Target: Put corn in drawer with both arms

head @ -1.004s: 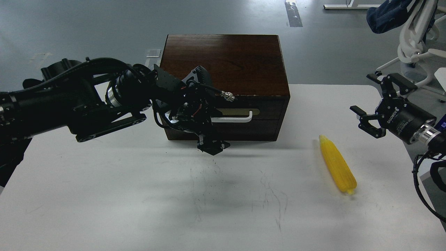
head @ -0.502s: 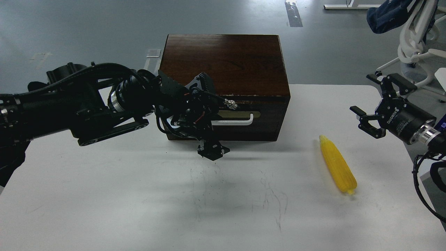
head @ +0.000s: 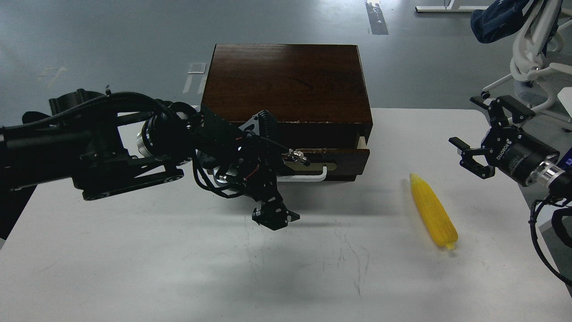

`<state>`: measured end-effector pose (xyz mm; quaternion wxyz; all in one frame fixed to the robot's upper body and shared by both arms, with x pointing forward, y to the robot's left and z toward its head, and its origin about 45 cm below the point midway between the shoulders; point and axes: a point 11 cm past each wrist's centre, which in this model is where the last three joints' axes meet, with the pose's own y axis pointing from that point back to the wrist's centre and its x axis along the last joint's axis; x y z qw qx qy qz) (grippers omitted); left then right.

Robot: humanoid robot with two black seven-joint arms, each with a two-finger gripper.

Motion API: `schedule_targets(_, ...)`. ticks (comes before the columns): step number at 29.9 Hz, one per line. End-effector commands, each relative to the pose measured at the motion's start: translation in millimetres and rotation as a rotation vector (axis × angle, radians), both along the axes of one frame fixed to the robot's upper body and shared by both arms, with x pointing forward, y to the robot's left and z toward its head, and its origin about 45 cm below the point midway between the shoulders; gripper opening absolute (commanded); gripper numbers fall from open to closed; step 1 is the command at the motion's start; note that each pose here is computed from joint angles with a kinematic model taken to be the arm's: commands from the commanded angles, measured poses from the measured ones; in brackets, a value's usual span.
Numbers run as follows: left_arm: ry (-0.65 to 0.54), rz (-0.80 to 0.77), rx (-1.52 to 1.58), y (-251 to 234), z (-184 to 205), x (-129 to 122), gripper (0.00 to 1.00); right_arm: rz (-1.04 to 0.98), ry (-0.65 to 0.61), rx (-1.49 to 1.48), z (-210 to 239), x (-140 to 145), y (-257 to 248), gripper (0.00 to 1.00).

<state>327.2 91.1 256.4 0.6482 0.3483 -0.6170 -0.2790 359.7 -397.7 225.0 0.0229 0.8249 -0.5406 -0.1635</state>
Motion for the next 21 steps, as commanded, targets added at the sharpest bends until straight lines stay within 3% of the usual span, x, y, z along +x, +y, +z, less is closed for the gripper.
schedule_targets(1, 0.002, -0.019, -0.004, -0.8, 2.0, -6.2, 0.99, 0.000, 0.001, -0.001, -0.1, -0.2, -0.2, 0.99)
schedule_targets(9, 0.008, -0.053, -0.011, -3.9, 3.9, -17.1, 0.99, 0.000, -0.001, 0.000, 0.3, 0.1, -0.1, 0.99)
schedule_targets(21, -0.044, -0.065, -0.014, -7.9, 19.7, -9.7, 0.99, 0.001, 0.000, 0.001, 0.3, 0.0, 0.3, 0.99)
